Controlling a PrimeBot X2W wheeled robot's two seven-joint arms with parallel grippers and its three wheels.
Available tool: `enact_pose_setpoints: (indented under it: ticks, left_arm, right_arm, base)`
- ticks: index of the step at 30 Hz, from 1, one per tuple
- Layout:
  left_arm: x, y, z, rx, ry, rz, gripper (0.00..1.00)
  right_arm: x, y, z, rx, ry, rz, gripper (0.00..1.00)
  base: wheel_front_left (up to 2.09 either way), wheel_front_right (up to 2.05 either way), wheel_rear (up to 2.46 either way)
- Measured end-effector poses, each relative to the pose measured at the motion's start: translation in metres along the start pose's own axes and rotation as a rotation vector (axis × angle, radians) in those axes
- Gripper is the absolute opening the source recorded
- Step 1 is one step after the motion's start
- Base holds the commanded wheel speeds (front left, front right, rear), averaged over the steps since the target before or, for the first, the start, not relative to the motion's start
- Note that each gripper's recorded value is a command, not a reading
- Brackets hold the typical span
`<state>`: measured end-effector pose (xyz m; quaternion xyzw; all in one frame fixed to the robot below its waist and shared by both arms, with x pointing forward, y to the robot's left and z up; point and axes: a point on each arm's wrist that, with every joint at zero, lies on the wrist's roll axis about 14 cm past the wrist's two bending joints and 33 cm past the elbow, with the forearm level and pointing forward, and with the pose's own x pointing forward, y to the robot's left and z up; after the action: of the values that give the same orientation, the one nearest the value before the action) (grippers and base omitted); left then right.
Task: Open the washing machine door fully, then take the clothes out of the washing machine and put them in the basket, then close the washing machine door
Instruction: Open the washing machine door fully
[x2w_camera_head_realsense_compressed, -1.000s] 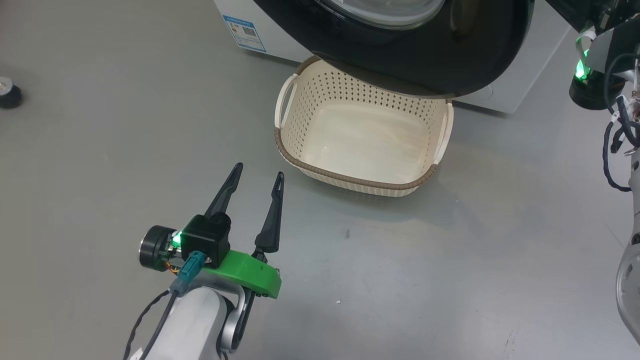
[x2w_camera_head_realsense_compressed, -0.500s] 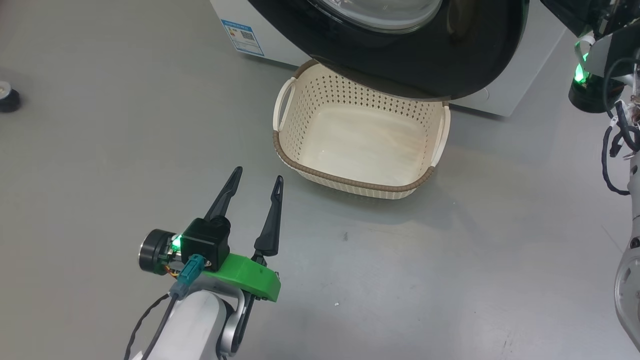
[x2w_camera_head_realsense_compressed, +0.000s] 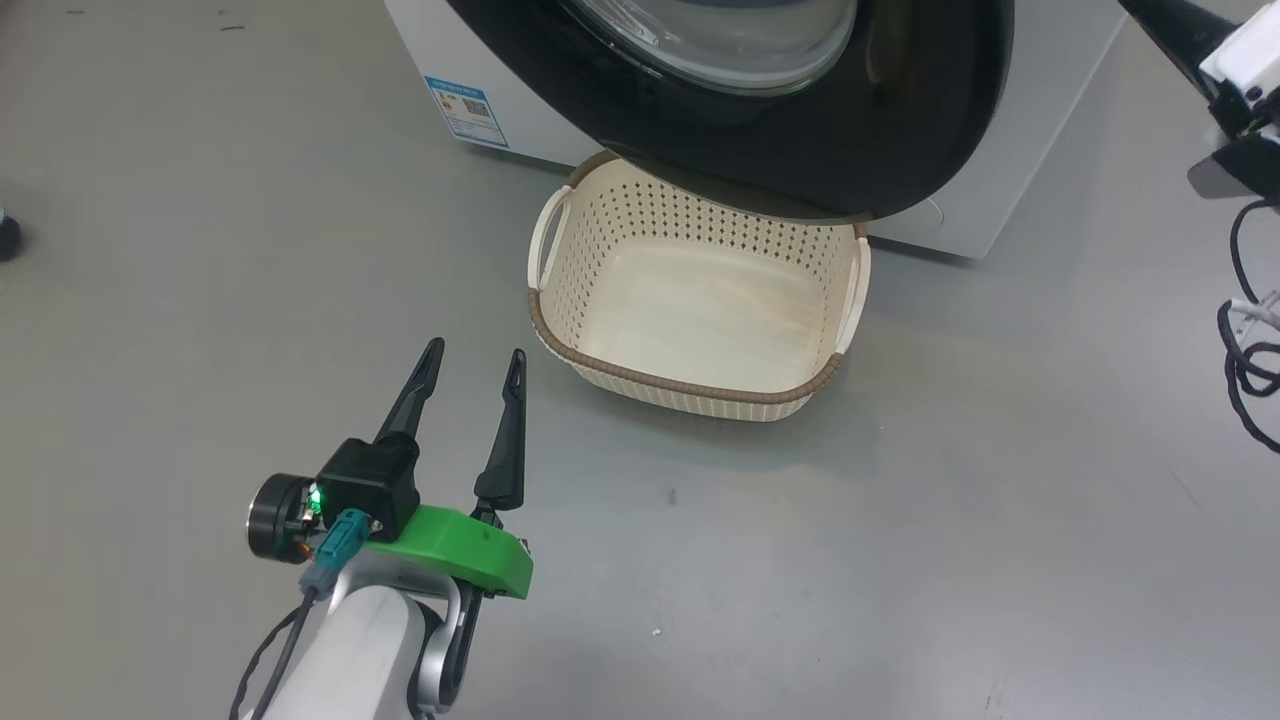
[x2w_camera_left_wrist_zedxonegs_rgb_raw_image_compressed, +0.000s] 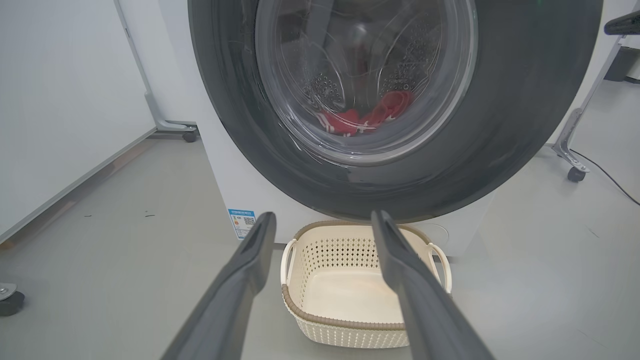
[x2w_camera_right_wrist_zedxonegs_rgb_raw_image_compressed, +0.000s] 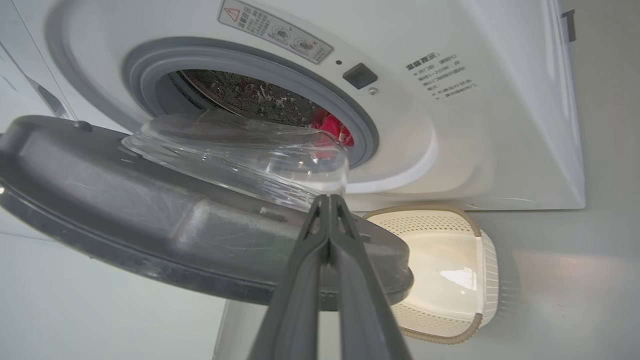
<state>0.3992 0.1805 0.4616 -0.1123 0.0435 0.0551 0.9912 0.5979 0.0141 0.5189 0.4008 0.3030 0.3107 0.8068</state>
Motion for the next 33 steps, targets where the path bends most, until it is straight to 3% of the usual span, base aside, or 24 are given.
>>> enact_pose_setpoints:
  ticks: [5,12,18,21,27,33]
  left_arm:
    - [-0.004,0.000,0.002,-0.009,-0.006,0.003,1.00]
    - [-0.006,-0.001,0.008,-0.018,-0.027,0.003,1.00]
    - [-0.010,-0.006,0.009,-0.026,-0.033,-0.013,1.00]
    - [-0.010,-0.011,0.009,-0.024,-0.035,-0.027,1.00]
    - [-0.012,-0.017,0.010,-0.014,-0.042,-0.047,1.00]
    - [-0.011,-0.029,0.013,-0.019,-0.052,-0.089,1.00]
  right_arm:
    - [-0.020,-0.017,-0.011,-0.243,0.002,-0.104,0.00]
    - [-0.047,-0.014,-0.020,-0.324,-0.112,-0.115,0.00]
    - [-0.073,0.018,-0.034,-0.502,-0.233,-0.047,0.00]
    - [-0.090,0.013,-0.036,-0.572,-0.286,-0.072,0.00]
    - [-0.129,-0.021,-0.052,-0.609,-0.345,-0.165,0.00]
    - [-0.158,-0.027,-0.057,-0.624,-0.464,-0.183,0.00]
  base:
    - [0.00,0.00,0.00]
    - [0.00,0.00,0.00]
    - [0.00,0.00,0.00]
    - [0.00,0.00,0.00]
    - [0.00,0.00,0.00]
    - [0.00,0.00,0.00]
